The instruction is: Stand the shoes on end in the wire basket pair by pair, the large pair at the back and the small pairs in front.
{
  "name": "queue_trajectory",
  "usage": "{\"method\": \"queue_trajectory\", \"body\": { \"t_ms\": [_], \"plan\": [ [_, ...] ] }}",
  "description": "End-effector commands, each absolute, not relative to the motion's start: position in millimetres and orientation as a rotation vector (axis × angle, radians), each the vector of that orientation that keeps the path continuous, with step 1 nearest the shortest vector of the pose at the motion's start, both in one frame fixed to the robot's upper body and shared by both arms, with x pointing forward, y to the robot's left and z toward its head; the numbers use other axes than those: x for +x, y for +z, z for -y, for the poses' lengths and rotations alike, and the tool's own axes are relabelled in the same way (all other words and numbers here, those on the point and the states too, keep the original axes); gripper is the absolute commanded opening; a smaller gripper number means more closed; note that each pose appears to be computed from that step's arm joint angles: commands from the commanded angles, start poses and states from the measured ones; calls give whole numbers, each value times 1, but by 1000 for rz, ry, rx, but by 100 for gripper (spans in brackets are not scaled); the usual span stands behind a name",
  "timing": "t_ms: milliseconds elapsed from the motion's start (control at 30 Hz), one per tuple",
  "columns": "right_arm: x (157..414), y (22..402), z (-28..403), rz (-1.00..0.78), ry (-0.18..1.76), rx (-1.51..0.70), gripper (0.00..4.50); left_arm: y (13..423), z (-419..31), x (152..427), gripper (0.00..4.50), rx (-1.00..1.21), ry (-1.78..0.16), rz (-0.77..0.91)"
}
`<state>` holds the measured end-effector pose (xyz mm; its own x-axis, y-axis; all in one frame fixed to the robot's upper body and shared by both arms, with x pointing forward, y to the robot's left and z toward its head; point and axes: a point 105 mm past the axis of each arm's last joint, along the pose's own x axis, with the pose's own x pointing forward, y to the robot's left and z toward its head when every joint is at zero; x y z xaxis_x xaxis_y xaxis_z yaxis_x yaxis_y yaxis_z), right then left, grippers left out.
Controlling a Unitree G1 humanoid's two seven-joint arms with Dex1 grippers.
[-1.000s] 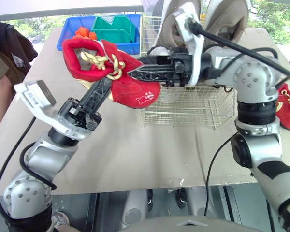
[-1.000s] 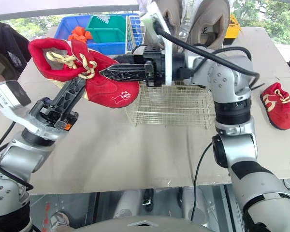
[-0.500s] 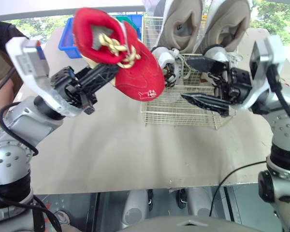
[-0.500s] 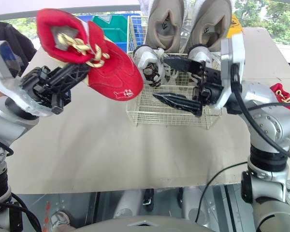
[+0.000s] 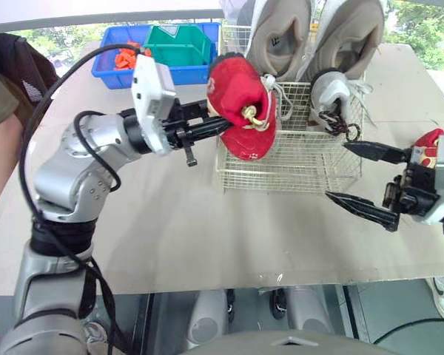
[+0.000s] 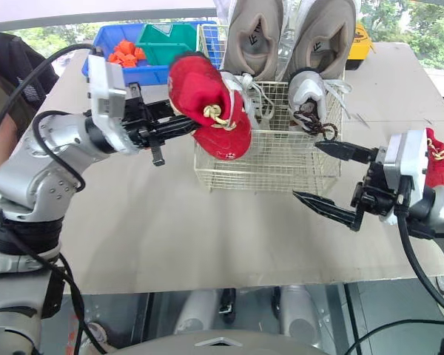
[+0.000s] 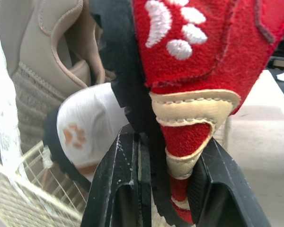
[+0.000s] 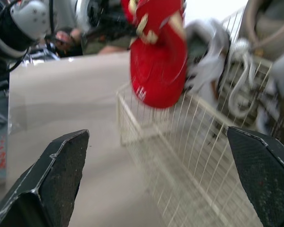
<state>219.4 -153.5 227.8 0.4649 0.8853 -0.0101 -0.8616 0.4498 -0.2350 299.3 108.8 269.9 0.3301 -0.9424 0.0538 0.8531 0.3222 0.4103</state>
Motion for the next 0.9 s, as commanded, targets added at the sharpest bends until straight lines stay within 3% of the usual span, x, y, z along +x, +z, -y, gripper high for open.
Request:
{"method": "queue_trajectory", "body": {
  "t_ms": [33, 400, 433, 500, 667, 900],
  "plan": [
    [213, 238, 158, 169, 1052, -265, 450, 267, -103, 301, 61, 398, -1204, 336],
    [217, 238, 158, 154, 1038, -243, 450, 202, -115, 304, 60, 461, -1173, 206],
    [219, 238, 160, 147, 1031, -240, 450, 199, -118, 302, 140, 429, -1187, 185],
    [220, 235, 161, 132, 1022, -240, 450, 193, -122, 300, 197, 407, -1199, 158],
    [222, 235, 167, 113, 999, -246, 450, 211, -126, 295, 431, 271, -1186, 161],
    [225, 228, 185, 78, 917, -229, 450, 225, -136, 260, 443, 71, -1245, 83]
  ]
}}
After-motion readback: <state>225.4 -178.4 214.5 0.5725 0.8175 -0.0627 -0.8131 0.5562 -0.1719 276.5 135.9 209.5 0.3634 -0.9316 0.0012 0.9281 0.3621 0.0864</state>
